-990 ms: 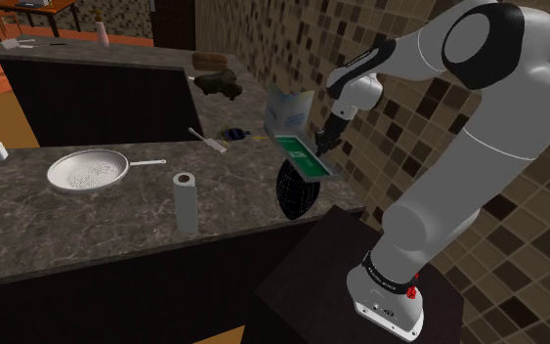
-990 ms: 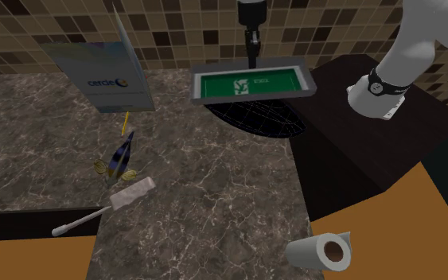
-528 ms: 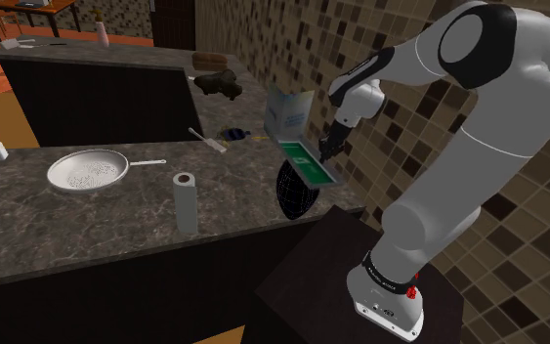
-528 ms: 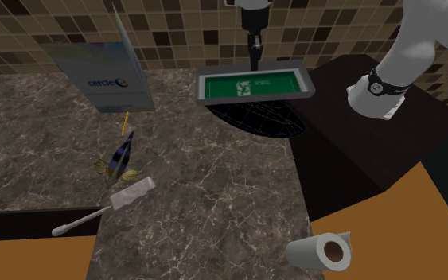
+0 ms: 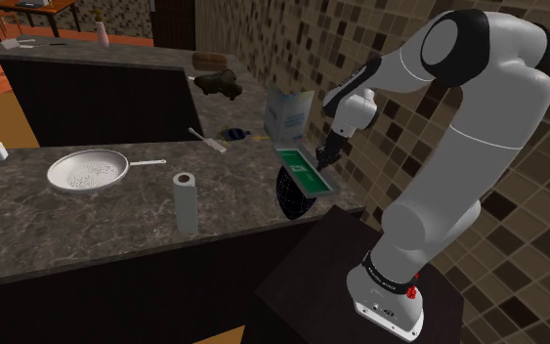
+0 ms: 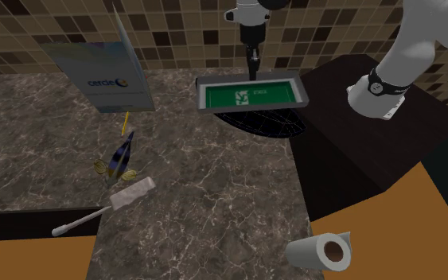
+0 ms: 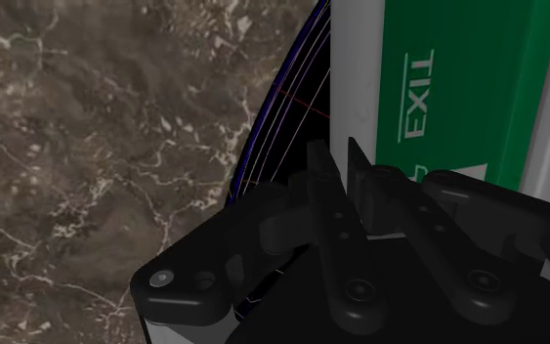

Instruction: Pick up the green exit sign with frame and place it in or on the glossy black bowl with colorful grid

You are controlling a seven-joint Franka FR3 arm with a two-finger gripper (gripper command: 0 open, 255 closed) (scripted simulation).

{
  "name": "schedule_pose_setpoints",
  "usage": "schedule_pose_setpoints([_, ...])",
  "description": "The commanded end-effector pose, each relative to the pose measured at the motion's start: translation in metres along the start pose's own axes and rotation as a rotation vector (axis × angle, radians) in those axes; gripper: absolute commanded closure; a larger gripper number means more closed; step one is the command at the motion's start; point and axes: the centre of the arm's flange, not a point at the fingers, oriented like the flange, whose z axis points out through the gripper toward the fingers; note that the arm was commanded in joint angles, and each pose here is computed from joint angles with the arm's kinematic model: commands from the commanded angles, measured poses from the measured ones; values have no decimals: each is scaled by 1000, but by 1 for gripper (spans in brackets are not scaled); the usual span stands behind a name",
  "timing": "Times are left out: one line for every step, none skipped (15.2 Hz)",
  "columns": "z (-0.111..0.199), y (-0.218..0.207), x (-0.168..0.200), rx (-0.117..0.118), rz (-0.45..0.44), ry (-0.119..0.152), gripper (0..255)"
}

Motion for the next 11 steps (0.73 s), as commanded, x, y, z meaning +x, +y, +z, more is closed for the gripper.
schedule_pose_setpoints([11,3,1,0,0,1,255])
schedule_pose_setpoints([11,3,1,0,0,1,255])
schedule_pose_setpoints([11,3,1,0,0,1,255])
schedule_pose_setpoints([11,3,1,0,0,1,255])
schedule_pose_setpoints([11,3,1,0,0,1,255])
schedule_pose_setpoints([11,3,1,0,0,1,255])
schedule_pose_setpoints([11,3,1,0,0,1,255])
schedule_pose_setpoints([11,3,1,0,0,1,255])
schedule_pose_setpoints([11,3,1,0,0,1,0])
schedule_pose_setpoints([11,3,1,0,0,1,0])
schedule_pose_setpoints([11,3,1,0,0,1,0])
